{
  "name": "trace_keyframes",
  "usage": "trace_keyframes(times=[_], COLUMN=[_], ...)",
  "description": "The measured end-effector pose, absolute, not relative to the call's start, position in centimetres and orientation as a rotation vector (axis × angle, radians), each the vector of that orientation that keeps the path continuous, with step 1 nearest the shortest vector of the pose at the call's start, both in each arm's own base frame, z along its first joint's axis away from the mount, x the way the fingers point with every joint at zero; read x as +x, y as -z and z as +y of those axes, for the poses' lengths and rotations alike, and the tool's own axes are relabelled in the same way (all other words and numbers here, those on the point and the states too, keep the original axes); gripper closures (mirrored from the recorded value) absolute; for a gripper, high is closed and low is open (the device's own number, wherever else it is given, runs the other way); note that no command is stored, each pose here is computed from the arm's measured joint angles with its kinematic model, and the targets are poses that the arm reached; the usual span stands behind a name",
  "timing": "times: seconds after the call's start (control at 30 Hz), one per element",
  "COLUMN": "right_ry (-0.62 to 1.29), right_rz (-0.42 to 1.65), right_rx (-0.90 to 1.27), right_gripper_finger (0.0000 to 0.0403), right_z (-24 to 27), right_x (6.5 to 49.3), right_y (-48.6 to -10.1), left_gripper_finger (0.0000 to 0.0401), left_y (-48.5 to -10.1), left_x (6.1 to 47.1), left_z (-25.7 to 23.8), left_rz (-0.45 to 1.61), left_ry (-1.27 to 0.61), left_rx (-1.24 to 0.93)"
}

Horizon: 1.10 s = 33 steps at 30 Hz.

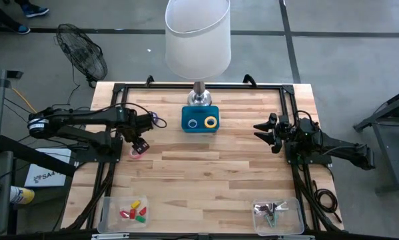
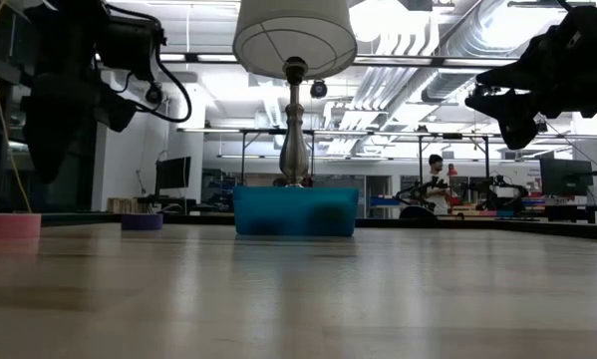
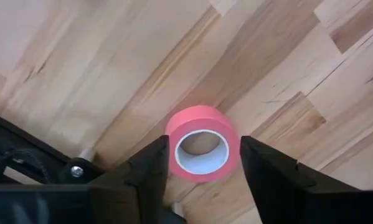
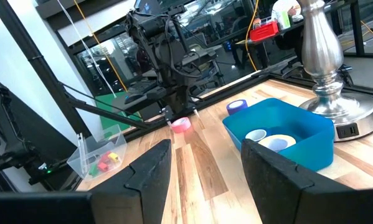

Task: Pick and place Stapler, Stapler remover, tape
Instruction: Put the pink tape into the blue bin

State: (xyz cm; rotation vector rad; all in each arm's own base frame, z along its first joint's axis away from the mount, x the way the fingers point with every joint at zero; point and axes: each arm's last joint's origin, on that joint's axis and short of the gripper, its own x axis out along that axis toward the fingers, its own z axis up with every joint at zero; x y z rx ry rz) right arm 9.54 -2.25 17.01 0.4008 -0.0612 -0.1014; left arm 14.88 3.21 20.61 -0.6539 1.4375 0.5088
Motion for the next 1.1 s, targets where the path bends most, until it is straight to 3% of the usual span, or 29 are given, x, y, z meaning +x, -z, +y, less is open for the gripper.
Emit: trace_keyframes(times=[0.27, 1.1], right_ry=[0.101, 0.102], right_rz=[-0.061, -0.061], right_rx=[0.401, 0.401], right_gripper_finger=[0.0217, 0.0217], right_z=[-2.3, -2.3], right_x=[9.5, 9.5], right_y=[-17.0, -17.0], left_gripper_finger=[0.0164, 0.0163], left_y=[-20.2, -17.1], left_x=[15.3, 18.0], left_z=[3.1, -0.4], left_rz=[1.471, 1.646], left_ry=[-0.490, -0.551], left_rx=[-0.737, -0.744])
